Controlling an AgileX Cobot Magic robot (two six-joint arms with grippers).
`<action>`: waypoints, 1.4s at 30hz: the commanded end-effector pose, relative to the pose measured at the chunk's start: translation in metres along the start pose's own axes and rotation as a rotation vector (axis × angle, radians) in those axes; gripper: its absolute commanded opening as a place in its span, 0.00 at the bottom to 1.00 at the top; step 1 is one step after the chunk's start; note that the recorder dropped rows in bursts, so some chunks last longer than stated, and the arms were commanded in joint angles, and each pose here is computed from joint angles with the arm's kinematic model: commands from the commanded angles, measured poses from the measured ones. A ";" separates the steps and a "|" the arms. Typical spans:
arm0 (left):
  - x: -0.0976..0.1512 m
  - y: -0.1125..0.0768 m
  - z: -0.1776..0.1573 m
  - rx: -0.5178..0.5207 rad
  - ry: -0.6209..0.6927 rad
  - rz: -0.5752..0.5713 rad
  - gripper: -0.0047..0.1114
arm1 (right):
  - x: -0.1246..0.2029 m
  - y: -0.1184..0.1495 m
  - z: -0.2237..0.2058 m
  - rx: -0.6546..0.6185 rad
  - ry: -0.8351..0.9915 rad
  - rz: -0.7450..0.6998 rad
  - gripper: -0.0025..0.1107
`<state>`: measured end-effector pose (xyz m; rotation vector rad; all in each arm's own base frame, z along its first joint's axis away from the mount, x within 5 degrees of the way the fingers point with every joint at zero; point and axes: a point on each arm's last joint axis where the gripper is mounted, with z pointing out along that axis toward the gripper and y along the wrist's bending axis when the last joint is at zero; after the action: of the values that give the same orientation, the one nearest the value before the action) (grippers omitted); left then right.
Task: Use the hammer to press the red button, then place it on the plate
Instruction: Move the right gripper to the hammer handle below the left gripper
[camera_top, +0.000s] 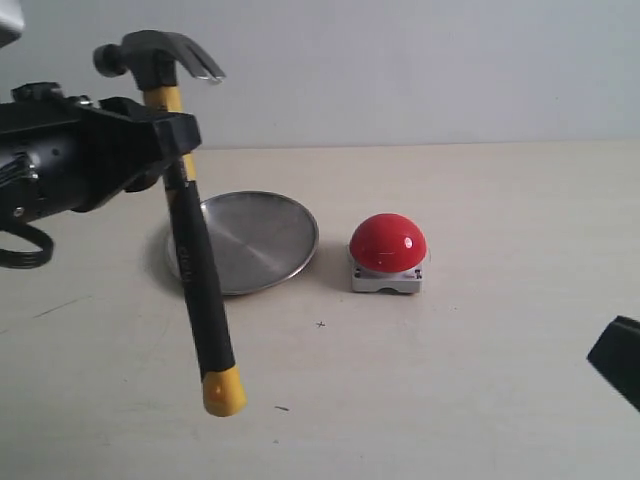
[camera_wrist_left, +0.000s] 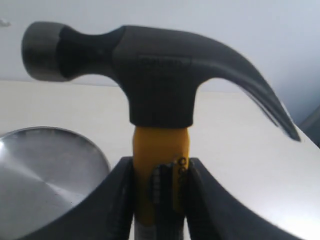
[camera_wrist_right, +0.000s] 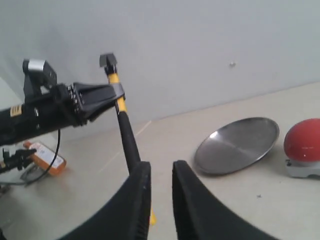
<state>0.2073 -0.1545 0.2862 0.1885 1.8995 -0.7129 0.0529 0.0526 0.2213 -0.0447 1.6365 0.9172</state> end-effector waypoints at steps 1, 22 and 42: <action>-0.012 -0.021 0.018 0.066 -0.046 -0.018 0.04 | 0.001 -0.004 0.011 -0.005 0.101 -0.048 0.29; -0.039 -0.045 0.052 0.059 0.131 0.097 0.04 | -0.036 -0.039 0.144 -0.230 0.486 -0.060 0.55; -0.052 -0.022 0.058 -0.021 0.141 -0.003 0.04 | -0.025 -0.005 0.244 -0.248 0.590 -0.213 0.60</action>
<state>0.2639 -0.1956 0.3101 0.2819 2.1156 -0.6511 0.2542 0.1700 0.2404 -0.7264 1.9822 0.9834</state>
